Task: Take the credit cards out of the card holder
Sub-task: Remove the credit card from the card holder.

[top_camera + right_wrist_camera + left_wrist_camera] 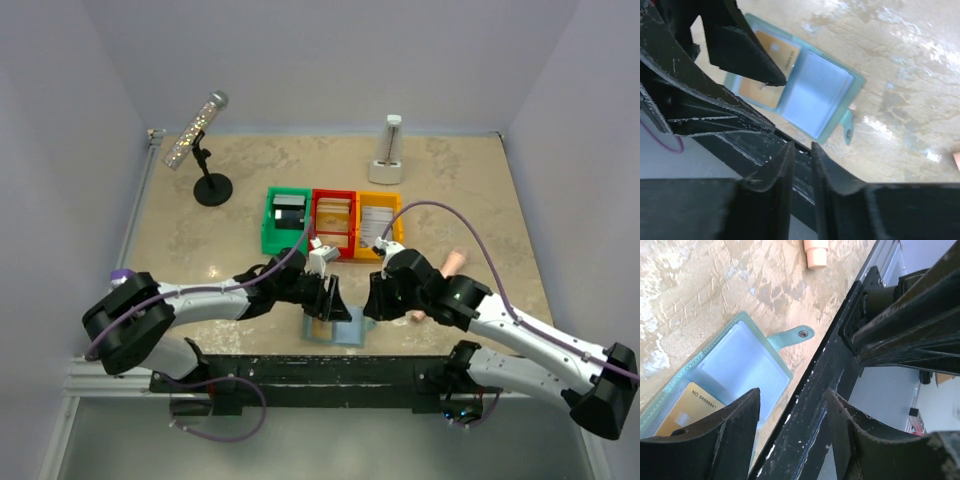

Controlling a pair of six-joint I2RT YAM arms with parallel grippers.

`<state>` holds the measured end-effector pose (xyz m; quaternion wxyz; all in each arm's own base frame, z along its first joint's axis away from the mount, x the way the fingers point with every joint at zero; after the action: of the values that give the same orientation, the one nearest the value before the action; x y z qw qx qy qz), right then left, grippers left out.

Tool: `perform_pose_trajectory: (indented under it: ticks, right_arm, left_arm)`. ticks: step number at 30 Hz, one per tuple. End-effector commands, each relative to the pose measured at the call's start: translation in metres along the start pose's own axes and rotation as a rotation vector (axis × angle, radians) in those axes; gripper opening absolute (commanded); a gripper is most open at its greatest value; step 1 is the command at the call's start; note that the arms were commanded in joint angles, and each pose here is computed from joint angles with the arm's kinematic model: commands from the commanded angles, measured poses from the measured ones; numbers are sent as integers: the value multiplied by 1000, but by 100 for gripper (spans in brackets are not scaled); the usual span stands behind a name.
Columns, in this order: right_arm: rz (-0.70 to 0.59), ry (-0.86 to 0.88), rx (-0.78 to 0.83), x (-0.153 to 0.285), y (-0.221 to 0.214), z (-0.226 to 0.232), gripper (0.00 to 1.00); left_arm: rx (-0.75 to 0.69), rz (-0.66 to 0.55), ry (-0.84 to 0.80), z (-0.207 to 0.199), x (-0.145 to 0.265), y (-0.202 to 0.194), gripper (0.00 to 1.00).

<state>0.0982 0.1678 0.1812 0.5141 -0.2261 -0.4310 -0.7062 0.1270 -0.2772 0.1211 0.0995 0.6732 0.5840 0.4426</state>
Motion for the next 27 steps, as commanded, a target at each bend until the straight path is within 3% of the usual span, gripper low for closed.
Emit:
perform_pose_trajectory:
  ticks: [1,6,12,19,27]
  right_arm:
    - [48,106,35,-13,0,14,18]
    - [126,194,14,-35,2,34,3]
    - [194,239,-32,-64,3,46,1]
    - [259,221,-102,-101,-8,37,14]
    - [242,219,-130,-108,-13,30,41]
  left_arm:
    - [-41,-128,13,-10,15,14,60]
    - [-9,-130,127,0,30,-2,58]
    - [39,-105,243,18,44,-30,52]
    - [83,-19,337,33,43,-51,36]
    - [101,4,377,40,42,-58,29]
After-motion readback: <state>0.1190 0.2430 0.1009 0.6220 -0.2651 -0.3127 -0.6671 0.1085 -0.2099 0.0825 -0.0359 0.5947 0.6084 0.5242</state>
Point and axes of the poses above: each gripper's point midway between its finger pads, its own x axis back along the fingers, its own z axis along the line the jaws close on, y = z × x, the point moved 8 cm from there along x, back along the fingers, and after that the axes turned 15 degrees about -x, right-handed, at the moved point
